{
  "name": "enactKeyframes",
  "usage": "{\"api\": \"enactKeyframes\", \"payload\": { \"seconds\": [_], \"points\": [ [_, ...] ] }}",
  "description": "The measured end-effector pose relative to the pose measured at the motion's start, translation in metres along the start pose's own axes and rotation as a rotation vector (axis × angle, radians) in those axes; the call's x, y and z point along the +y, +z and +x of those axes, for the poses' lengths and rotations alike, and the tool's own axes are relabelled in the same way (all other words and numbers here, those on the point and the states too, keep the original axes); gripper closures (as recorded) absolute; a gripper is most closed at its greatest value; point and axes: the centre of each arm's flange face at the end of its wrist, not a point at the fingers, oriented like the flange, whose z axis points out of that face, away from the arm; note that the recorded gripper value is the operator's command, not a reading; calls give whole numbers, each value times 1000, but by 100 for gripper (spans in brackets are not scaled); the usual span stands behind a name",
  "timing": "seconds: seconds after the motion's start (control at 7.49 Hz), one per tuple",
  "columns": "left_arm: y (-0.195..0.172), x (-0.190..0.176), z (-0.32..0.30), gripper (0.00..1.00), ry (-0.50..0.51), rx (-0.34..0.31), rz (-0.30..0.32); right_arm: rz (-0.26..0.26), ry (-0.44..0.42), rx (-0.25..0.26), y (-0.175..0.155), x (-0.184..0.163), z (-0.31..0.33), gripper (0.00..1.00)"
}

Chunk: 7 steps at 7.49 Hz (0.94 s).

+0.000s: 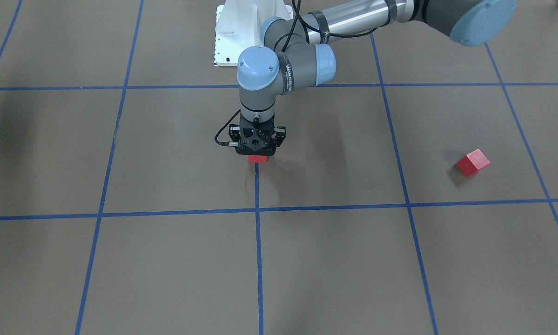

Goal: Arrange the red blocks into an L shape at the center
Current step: 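Hold the cube in place against the center cube with the left gripper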

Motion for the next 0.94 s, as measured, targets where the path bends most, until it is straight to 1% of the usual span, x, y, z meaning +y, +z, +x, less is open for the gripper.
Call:
{"api": "enactKeyframes", "payload": {
  "seconds": [0.4,0.67,0.94],
  "points": [
    [1,3,2,67,1,2,-3,1,0,0,0,0,1,1],
    [2,4,3,63,-1,1,-5,0,2,0,0,1,1,1],
    [2,5,3,39,0,1,-6,0,1,0,0,1,1,1]
  ]
}}
